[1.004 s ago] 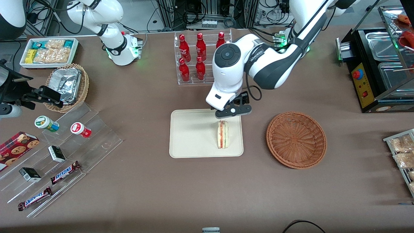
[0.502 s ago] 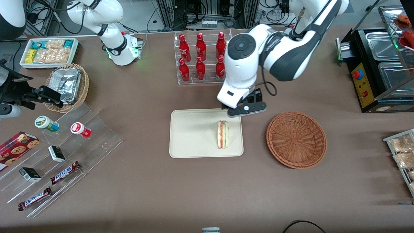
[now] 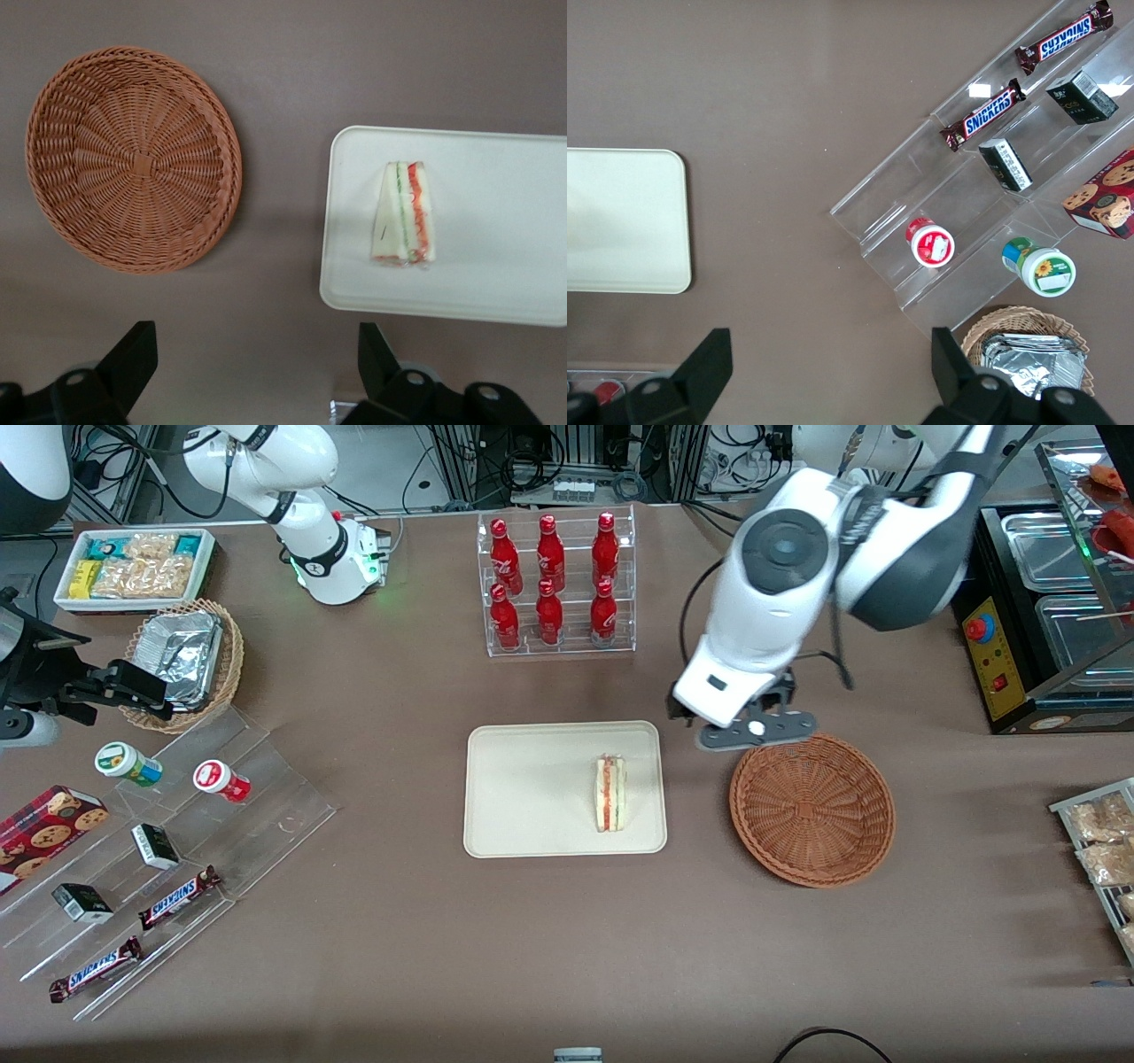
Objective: Place sandwich from basket to tray
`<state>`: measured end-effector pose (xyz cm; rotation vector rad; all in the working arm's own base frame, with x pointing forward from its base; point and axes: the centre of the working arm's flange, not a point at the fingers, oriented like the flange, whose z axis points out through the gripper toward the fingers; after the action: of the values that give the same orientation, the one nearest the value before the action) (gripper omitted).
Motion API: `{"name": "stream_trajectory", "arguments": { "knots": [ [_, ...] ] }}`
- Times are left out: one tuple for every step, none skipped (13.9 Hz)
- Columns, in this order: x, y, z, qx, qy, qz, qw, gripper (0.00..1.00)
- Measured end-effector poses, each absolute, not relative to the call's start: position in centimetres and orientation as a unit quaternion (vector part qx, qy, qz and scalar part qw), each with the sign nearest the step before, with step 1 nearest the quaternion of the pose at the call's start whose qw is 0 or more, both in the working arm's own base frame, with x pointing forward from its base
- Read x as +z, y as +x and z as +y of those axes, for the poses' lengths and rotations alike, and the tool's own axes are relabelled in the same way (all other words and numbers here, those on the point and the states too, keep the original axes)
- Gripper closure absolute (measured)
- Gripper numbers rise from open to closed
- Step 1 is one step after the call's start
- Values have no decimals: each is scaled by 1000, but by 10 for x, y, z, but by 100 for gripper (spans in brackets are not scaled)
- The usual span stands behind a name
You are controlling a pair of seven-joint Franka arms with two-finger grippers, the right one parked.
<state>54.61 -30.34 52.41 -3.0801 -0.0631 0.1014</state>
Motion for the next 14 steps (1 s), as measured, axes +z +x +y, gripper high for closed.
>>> {"name": "stream_trajectory", "arguments": {
  "knots": [
    [529, 552, -285, 40, -999, -7, 26, 0],
    [534, 556, -268, 45, -999, 4, 23, 0],
    [538, 560, -252, 48, -999, 11, 23, 0],
    [542, 563, -236, 51, -998, 14, 22, 0],
    [545, 565, -223, 54, -998, 14, 22, 0],
    [547, 567, -213, 57, -998, 16, 23, 0],
    [549, 567, -204, 60, -998, 17, 24, 0],
    [552, 567, -198, 64, -997, 20, 25, 0],
    [555, 565, -192, 68, -997, 24, 27, 0],
    [559, 563, -186, 71, -997, 27, 28, 0],
    [565, 560, -180, 72, -997, 26, 30, 0],
    [572, 557, -174, 72, -997, 23, 32, 0],
    [579, 552, -170, 72, -997, 21, 34, 0],
    [584, 548, -167, 73, -996, 20, 36, 0]
  ]
}}
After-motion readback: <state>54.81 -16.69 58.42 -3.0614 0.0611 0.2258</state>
